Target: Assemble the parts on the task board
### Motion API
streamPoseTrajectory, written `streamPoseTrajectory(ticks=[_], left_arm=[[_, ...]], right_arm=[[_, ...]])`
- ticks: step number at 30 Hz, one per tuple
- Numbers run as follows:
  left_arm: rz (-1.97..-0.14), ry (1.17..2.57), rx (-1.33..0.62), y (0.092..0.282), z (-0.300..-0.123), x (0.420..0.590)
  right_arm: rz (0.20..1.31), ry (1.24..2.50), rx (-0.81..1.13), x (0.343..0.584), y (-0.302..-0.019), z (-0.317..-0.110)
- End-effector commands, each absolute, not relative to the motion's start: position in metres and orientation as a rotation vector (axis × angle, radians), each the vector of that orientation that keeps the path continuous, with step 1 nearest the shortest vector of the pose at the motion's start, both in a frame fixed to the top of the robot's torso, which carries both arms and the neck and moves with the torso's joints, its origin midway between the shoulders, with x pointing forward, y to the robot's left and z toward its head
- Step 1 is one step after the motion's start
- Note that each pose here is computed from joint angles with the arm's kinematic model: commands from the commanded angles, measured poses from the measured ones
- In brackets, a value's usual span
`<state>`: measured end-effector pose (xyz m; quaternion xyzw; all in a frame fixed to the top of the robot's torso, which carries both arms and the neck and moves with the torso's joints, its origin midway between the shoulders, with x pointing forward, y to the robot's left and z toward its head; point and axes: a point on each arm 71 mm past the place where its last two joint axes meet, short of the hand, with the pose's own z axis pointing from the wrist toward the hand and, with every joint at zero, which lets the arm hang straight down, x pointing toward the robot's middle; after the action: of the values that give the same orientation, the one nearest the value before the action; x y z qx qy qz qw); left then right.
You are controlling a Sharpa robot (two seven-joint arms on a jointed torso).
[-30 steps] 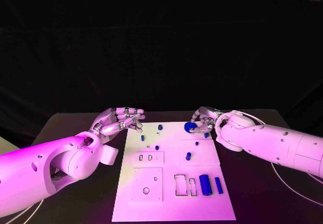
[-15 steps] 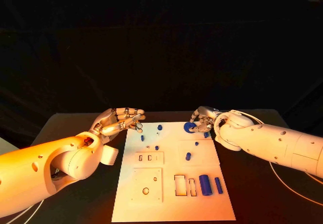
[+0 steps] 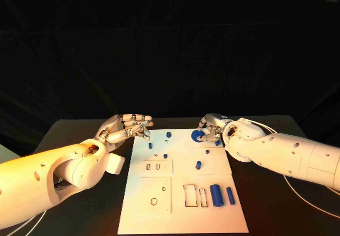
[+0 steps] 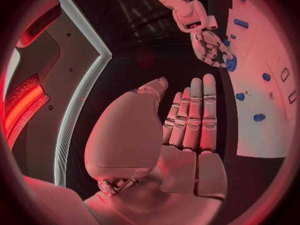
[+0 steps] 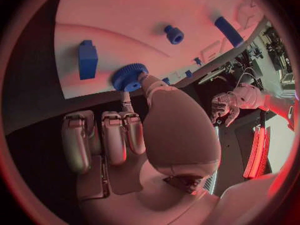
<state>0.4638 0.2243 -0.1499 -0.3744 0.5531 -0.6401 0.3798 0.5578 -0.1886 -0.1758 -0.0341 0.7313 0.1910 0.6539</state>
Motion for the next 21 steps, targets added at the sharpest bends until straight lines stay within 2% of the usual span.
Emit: streamPoseTrajectory(ticks=[1, 8, 21], left_arm=[[-1.655, 1.418, -0.944, 0.222, -0.149, 0.463], [-1.653, 1.418, -0.945, 0.223, -0.149, 0.464], [-1.658, 1.421, -0.943, 0.220, -0.149, 0.465]], right_arm=[[0.390, 1.580, -0.135, 0.554, -0.185, -0.172], [0.424, 1.503, -0.180, 0.541, -0.171, -0.163], [0.533, 1.385, -0.350, 0.517, -0.103, -0.155]])
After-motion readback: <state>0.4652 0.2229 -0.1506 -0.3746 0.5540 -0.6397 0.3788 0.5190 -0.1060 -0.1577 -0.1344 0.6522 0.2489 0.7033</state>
